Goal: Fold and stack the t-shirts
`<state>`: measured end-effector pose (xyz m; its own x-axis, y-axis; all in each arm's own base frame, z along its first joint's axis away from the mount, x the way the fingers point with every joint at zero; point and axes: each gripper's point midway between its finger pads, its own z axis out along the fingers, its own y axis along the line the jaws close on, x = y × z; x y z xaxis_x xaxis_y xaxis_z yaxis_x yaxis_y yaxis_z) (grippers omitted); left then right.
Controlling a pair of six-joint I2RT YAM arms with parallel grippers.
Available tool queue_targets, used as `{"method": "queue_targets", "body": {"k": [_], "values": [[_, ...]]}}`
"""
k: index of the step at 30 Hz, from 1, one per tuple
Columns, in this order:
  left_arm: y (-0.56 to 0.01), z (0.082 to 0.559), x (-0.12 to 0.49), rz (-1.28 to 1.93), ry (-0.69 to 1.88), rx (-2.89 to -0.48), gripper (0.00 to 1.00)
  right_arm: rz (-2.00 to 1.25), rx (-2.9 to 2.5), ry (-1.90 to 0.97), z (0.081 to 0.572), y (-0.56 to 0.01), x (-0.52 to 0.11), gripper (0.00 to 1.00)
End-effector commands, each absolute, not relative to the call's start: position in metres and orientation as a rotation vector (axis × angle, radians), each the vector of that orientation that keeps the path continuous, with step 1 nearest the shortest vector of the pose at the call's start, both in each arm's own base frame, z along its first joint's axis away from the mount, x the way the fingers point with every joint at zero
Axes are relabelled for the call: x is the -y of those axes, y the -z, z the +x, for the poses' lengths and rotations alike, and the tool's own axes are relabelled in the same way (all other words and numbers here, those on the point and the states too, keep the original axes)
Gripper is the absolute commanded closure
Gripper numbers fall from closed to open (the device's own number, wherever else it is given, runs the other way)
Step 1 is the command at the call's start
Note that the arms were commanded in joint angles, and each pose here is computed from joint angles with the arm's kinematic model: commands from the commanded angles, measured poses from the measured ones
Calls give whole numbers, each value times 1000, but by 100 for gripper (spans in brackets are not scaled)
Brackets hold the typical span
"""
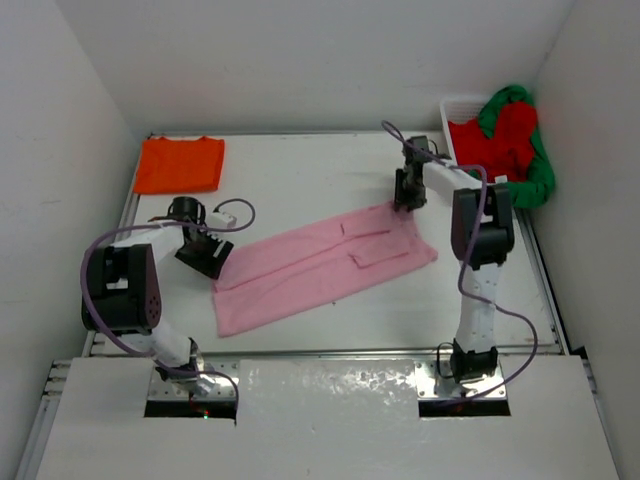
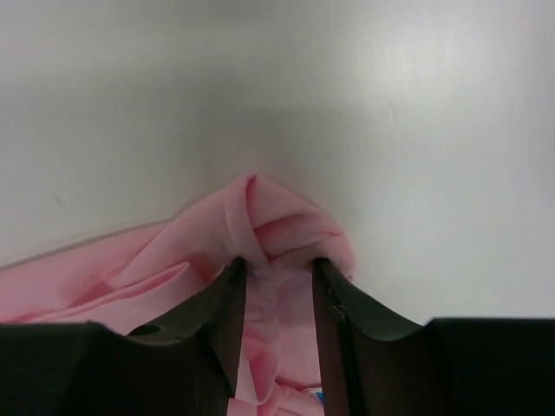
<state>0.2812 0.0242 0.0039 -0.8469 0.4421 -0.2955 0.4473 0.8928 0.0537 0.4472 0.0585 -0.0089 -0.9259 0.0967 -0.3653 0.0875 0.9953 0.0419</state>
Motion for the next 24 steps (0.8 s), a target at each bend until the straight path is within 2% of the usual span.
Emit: {"method": "queue_targets", "body": {"k": [1, 2, 3, 4, 6, 11, 13, 19, 21, 24], "values": [[-3, 230, 5, 882, 349, -2789, 27, 67, -2725, -19, 503, 34, -68, 64], [-8, 227, 11, 926, 409, -2764, 6, 42, -2710, -25, 517, 37, -75, 64], [-14, 228, 15, 932, 435, -2747, 6, 17, -2616, -50, 554, 13, -83, 64], [-18, 224, 17, 930, 464, -2755, 6, 3, -2635, -68, 562, 36, -89, 63], [-22, 224, 14, 914, 437, -2761, 5, 22, -2515, -120, 603, 13, -101, 61], [-30, 219, -4, 904, 320, -2790, 5, 36, -2301, -190, 641, -30, -112, 55], [-33, 223, -6, 901, 296, -2777, 5, 23, -2253, -186, 646, -52, -110, 52], [-37, 255, -11, 823, 224, -2737, 5, 6, -2062, -91, 654, -166, -85, 44], [-44, 272, -13, 800, 189, -2700, 5, 61, -2011, -62, 643, -209, -69, 44], [-56, 299, -17, 732, 142, -2649, 5, 154, -2034, 16, 607, -223, -40, 44]]}}
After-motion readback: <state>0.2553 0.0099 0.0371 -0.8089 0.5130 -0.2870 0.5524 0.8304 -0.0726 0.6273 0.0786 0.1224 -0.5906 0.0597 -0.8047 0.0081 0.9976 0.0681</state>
